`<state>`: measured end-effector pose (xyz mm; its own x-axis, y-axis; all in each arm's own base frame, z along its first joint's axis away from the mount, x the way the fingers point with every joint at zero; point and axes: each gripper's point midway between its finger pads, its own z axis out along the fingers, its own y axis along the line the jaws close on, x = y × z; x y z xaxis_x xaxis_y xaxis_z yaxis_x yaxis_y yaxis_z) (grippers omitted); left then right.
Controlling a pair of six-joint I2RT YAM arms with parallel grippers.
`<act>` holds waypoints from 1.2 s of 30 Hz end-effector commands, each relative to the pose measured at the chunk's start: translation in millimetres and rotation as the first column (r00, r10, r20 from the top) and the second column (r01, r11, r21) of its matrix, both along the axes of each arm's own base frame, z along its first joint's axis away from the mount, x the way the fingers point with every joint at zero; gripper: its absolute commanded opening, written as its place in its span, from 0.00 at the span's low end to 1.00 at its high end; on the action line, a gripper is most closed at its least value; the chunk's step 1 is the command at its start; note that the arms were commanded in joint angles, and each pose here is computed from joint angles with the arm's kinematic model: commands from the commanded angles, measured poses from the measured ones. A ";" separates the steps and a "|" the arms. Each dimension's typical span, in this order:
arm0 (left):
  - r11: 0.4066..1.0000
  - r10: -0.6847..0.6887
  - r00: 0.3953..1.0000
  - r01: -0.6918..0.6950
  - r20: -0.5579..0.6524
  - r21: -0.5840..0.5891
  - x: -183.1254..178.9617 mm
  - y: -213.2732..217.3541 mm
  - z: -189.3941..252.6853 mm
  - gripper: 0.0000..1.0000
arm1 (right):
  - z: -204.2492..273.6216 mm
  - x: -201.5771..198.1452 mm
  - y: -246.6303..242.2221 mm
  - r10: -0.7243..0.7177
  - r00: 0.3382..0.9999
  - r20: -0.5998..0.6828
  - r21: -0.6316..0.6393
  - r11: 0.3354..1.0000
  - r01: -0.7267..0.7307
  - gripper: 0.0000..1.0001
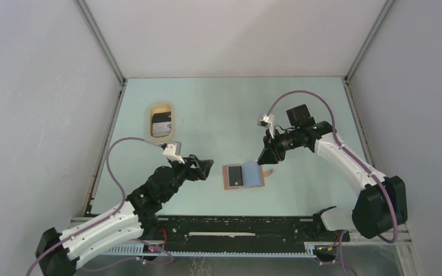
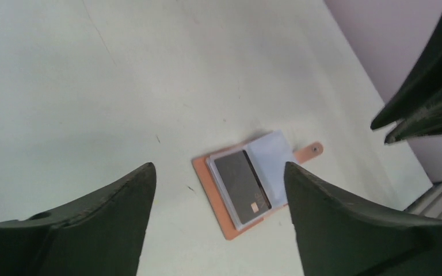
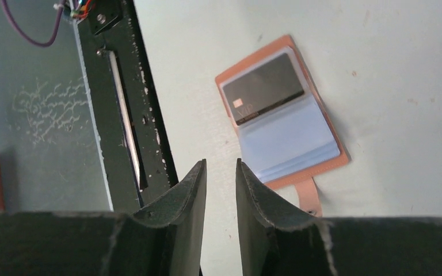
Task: Put the credit cards into the card holder
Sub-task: Open the card holder at the center of the board, then move the storage box to the center of the board.
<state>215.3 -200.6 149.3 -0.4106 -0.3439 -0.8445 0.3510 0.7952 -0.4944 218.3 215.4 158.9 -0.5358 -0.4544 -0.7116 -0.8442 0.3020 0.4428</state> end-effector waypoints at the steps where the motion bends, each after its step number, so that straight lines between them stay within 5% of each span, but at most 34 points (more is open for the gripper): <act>1: 0.989 0.106 0.991 -0.114 0.087 0.097 7.4 32.9 10.2 0.95 | 35.1 -12.5 13.5 0.124 0.968 0.220 0.026 0.991 -0.133 0.33; 7: 0.976 0.156 0.972 -0.180 0.177 0.125 13.1 56.0 54.6 1.00 | 81.5 -16.0 21.2 0.142 0.870 0.472 0.057 0.980 -0.191 0.38; 10: 0.968 0.181 0.959 -0.213 0.218 0.133 20.7 66.0 78.8 1.00 | 106.3 -16.4 21.3 0.136 0.815 0.564 0.075 0.974 -0.215 0.59; 16: 0.950 0.261 0.945 -0.288 0.198 0.120 56.3 91.6 100.9 1.00 | 116.5 -29.3 33.8 0.150 0.836 0.527 0.125 0.960 -0.251 0.63; 27: 0.897 0.425 0.883 -0.382 -0.198 0.223 163.8 143.1 63.8 0.94 | 86.6 -35.2 40.9 0.184 0.928 0.324 0.125 0.964 -0.235 0.61; 36: 0.897 0.379 0.789 -0.185 -0.484 0.401 238.1 152.9 -2.1 0.74 | 75.3 -20.0 34.0 0.128 0.958 0.256 0.114 0.980 -0.162 0.61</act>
